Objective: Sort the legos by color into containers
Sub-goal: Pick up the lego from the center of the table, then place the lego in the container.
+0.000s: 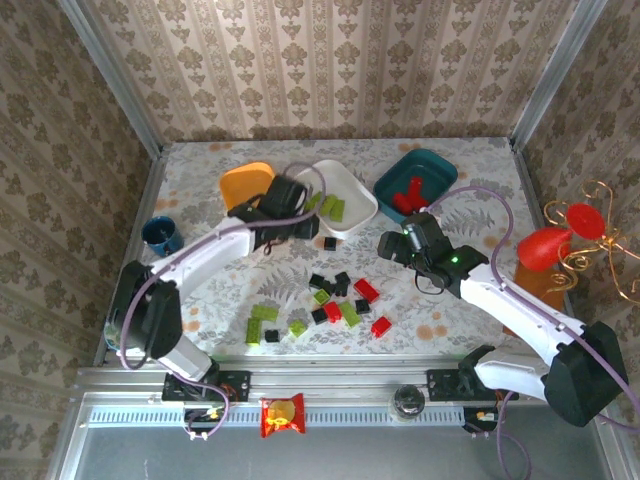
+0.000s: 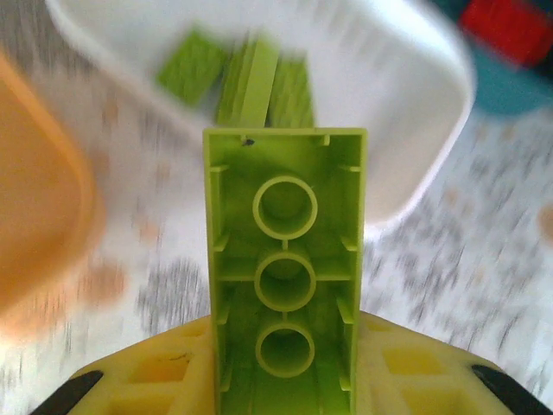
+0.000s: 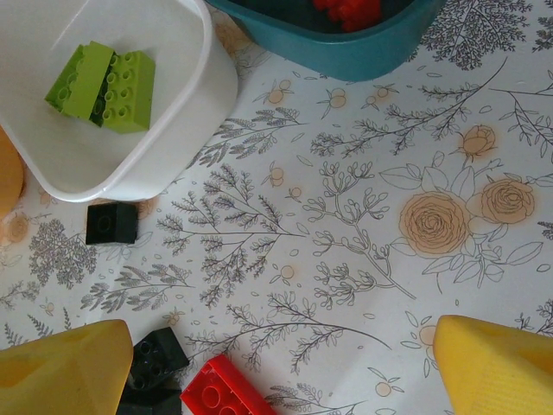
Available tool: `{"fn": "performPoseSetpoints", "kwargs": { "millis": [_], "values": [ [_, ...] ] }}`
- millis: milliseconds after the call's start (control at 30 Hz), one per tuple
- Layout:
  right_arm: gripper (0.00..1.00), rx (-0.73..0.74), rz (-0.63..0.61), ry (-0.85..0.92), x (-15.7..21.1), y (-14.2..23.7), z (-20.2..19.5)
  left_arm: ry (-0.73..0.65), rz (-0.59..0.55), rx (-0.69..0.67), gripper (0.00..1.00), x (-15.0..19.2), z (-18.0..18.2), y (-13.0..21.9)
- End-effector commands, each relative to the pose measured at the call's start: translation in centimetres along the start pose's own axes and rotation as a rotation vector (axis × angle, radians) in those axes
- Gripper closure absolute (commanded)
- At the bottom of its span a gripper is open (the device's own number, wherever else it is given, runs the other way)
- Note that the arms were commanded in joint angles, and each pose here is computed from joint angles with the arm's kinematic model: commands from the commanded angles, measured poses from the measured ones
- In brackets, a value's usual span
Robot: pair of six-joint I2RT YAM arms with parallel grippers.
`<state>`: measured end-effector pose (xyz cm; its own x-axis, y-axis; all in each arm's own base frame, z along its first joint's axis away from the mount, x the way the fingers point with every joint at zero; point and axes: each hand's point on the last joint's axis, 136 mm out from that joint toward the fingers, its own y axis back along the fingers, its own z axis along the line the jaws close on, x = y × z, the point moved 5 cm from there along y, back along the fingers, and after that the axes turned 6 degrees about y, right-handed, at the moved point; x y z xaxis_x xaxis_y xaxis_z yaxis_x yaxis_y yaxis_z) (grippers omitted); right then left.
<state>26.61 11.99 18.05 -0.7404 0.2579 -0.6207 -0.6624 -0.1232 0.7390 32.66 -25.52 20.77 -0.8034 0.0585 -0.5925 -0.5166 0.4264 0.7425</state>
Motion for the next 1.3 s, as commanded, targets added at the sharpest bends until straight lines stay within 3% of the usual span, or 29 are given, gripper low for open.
{"fn": "performPoseSetpoints", "kwargs": {
  "millis": [0, 267, 467, 633, 800, 1000, 1100, 1200, 1267],
  "values": [
    [0.09, 0.007, -0.006, -0.026, 0.2, 0.1, -0.5, -0.059, 0.051, 0.014, 0.67, -1.5, -0.8, -3.3],
    [0.08, -0.001, 0.011, -0.011, 0.6, 0.4, -0.6, -0.056, 0.101, -0.001, 0.66, -4.9, -1.2, -9.3],
    [0.09, -0.085, 0.095, 0.058, 1.5, 0.3, 0.6, -0.027, 0.093, 0.015, 0.52, -6.6, -1.3, -9.9],
    [0.09, -0.142, 0.217, 0.124, 3.6, -0.4, 1.7, -0.009, 0.04, 0.076, 0.35, -8.3, -2.3, -7.3],
    [0.08, -0.102, 0.368, 0.243, 7.4, 0.0, 1.6, -0.002, -0.026, 0.177, 0.25, -8.1, -3.9, -2.3],
    [0.07, -0.058, 0.529, 0.358, 12.5, 1.0, 0.9, -0.009, -0.048, 0.203, 0.16, -3.6, -3.3, 2.6],
    [0.08, -0.034, 0.597, 0.421, 14.3, 1.0, 0.8, 0.012, -0.038, 0.183, 0.11, -0.9, -1.8, 3.9],
    [0.09, -0.005, 0.641, 0.495, 15.4, 0.9, 1.0, 0.035, -0.022, 0.167, 0.0, 1.4, -0.6, 4.9],
    [0.1, 0.001, 0.657, 0.526, 15.8, 0.6, 1.2, 0.046, -0.014, 0.154, 0.0, 2.7, 0.1, 5.3]
  ]
}}
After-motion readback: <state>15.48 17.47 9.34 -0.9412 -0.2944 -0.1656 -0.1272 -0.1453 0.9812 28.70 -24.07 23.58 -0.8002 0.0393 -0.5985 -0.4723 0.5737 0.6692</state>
